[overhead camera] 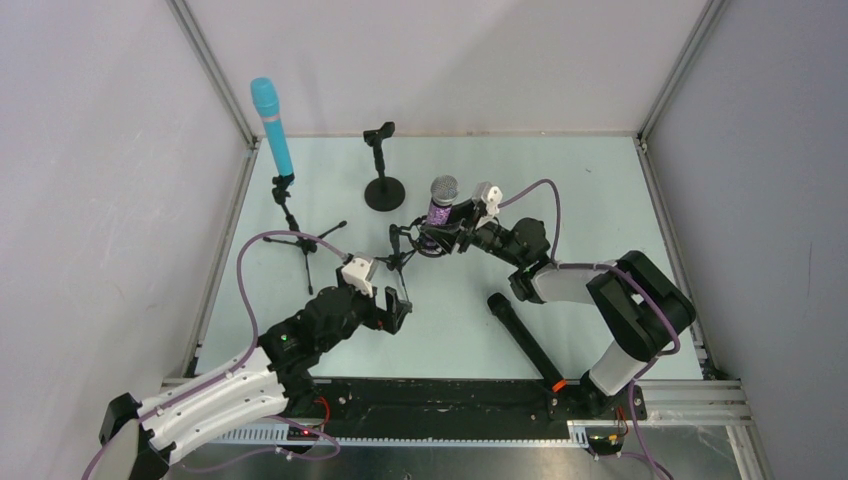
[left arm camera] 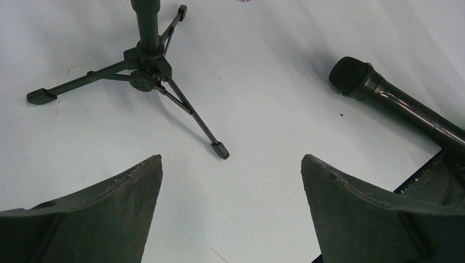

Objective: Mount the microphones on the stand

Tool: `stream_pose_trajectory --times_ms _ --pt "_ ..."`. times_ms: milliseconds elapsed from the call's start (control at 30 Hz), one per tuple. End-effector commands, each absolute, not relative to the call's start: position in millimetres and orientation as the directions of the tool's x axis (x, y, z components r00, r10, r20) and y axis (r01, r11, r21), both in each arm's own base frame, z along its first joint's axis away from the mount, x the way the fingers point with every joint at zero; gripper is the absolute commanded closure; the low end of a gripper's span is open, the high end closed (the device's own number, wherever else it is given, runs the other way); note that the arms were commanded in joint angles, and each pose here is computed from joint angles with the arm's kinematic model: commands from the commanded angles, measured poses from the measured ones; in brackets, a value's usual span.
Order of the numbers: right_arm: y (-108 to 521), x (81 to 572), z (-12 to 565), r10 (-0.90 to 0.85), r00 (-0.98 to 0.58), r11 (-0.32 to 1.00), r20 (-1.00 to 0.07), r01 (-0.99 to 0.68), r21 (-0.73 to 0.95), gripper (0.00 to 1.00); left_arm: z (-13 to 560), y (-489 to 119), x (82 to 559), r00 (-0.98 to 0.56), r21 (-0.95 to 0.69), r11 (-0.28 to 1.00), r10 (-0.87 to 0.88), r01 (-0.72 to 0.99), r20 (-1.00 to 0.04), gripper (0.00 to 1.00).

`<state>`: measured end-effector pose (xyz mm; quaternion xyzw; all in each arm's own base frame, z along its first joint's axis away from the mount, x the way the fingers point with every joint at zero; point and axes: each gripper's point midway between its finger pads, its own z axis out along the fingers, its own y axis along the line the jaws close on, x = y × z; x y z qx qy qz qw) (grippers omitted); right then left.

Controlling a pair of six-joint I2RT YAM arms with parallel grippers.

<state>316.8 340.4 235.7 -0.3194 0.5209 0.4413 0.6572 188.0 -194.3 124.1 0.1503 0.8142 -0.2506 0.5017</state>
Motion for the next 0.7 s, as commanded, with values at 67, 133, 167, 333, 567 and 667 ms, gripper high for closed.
stream_pose_trajectory --times_ms 67,133,167,333,567,667 --pt "338.8 315.8 256.4 0.281 0.134 0.42 -0.95 -0.908 -0.004 0.6 147.5 -196.8 191.8 -0.417 -0.308 0.82 -0.093 0.483 -0.904 0.0" --pt "338.5 312.9 262.7 0.293 0.142 0.412 -0.946 -0.911 -0.01 0.41 149.0 -195.7 191.8 -0.412 -0.309 0.82 -0.1 0.482 -0.906 0.0" --pt "338.7 310.5 264.5 0.297 0.141 0.401 -0.944 -0.916 -0.01 0.35 149.9 -194.9 192.1 -0.408 -0.311 0.821 -0.105 0.479 -0.907 0.0" --pt "338.3 296.8 283.0 0.34 0.148 0.353 -0.929 -0.935 -0.02 0.06 147.3 -189.3 194.2 -0.419 -0.349 0.833 -0.159 0.429 -0.894 0.0" --pt "335.8 285.1 298.9 0.368 0.139 0.317 -0.92 -0.948 -0.017 0.01 150.1 -177.7 199.9 -0.402 -0.402 0.848 -0.254 0.345 -0.88 0.0" --pt "334.1 282.0 298.7 0.364 0.128 0.317 -0.923 -0.948 -0.007 0.0 151.2 -168.9 204.1 -0.384 -0.441 0.852 -0.322 0.281 -0.865 0.0"
